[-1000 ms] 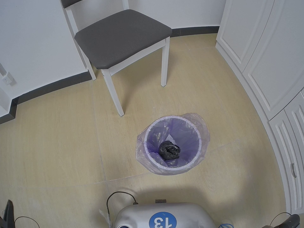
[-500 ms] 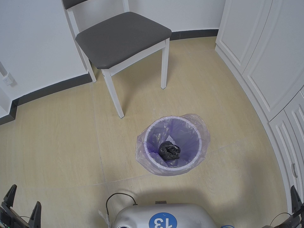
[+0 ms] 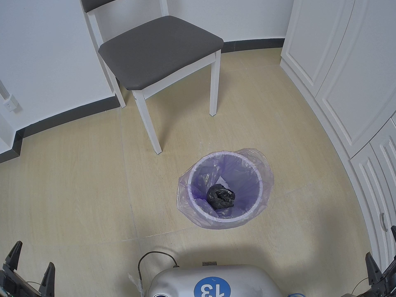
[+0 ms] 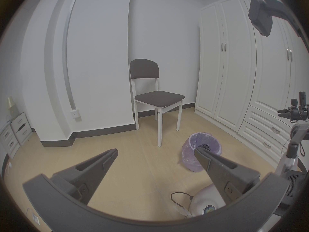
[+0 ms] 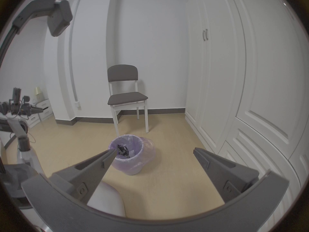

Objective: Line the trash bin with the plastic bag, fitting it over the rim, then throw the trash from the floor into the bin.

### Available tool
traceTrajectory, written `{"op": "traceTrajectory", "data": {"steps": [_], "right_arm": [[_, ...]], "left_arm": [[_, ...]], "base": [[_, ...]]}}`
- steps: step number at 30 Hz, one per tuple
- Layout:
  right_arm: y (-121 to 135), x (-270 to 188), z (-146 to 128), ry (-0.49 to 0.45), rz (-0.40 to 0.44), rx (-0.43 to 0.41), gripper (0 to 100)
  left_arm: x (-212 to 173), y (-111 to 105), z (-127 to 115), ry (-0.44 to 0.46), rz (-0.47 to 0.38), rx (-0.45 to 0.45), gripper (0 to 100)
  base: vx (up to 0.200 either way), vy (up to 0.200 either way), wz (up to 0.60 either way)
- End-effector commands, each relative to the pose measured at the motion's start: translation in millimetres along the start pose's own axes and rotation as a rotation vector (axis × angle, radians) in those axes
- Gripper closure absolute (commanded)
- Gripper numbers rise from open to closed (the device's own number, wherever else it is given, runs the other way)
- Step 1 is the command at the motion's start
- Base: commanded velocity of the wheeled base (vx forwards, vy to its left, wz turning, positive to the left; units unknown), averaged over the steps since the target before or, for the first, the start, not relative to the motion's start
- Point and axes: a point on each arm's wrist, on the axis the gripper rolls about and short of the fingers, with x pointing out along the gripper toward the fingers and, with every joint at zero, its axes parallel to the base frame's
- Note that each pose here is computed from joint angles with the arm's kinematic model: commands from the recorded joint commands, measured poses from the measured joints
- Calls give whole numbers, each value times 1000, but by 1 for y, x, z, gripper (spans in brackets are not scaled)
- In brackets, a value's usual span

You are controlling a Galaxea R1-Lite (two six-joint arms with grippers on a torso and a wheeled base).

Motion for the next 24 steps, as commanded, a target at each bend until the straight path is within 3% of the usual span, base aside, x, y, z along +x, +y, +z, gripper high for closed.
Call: {"op": "traceTrajectory", "data": {"steps": [1,4,7,9,16,24], "right_arm": [[-2,0,-7,33,-90,-78,0],[-2,0,-7,41,-100,-42,0],[-3,0,-13,100,-211,82,0],[-4,-1,-14,118,-230,127,0],[-4,-1,-13,91,-240,148,0],[-4,-1,-13,98,-232,113,0]], "left_arm": [[0,1,-8,37,58,-6,0],[0,1,-9,39,64,-17,0],[0,1,-9,40,67,-37,0],[0,1,-9,39,83,-57,0],[0,2,-9,39,111,-53,0],[0,2,-9,39,109,-52,0]], "base": [[0,0,0],[0,0,0],[0,0,0],[0,0,0],[0,0,0],[0,0,0]]}}
